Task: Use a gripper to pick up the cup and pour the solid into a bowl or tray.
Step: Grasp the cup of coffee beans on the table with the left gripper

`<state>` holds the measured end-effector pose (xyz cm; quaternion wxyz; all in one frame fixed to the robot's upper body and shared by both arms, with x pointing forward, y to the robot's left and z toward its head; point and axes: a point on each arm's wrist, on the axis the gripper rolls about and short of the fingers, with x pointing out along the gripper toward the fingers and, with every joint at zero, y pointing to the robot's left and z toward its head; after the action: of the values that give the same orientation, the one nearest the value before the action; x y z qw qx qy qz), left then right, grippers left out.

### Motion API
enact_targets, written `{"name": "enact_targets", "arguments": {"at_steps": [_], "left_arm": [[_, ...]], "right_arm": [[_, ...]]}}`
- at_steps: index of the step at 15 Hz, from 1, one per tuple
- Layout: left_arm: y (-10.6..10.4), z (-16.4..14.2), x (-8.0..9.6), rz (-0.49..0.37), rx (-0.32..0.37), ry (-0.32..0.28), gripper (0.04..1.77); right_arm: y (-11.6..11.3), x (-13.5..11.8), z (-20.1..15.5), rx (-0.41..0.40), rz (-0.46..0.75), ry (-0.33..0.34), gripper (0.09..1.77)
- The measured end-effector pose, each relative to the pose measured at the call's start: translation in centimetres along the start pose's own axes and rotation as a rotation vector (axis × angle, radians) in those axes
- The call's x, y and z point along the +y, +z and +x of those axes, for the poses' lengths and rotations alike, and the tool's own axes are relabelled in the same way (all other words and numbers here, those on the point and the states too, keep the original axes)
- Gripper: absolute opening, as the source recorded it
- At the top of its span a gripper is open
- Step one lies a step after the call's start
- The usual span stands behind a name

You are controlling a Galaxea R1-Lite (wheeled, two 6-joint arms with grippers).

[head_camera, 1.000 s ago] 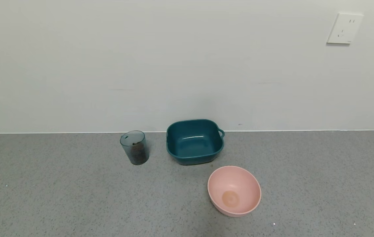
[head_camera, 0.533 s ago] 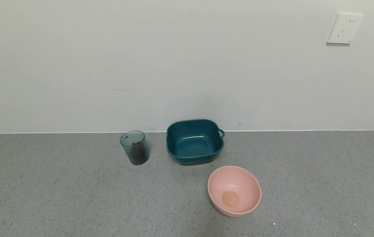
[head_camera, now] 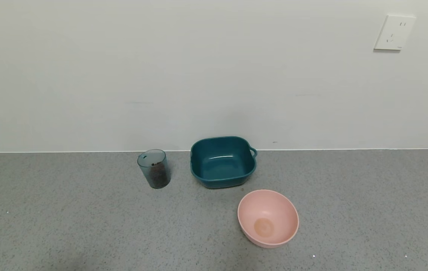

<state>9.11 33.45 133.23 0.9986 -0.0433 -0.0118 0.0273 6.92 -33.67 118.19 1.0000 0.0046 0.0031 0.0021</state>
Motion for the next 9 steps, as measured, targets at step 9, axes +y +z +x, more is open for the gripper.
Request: {"name": "enact_targets", "arguments": {"at_steps": [9], "left_arm": [[0.6,13.5,-1.2,0.016,0.405,-0.043,1.72]], "right_arm": [[0.0,0.0,0.0,0.001,0.0,-0.001,1.71]]}}
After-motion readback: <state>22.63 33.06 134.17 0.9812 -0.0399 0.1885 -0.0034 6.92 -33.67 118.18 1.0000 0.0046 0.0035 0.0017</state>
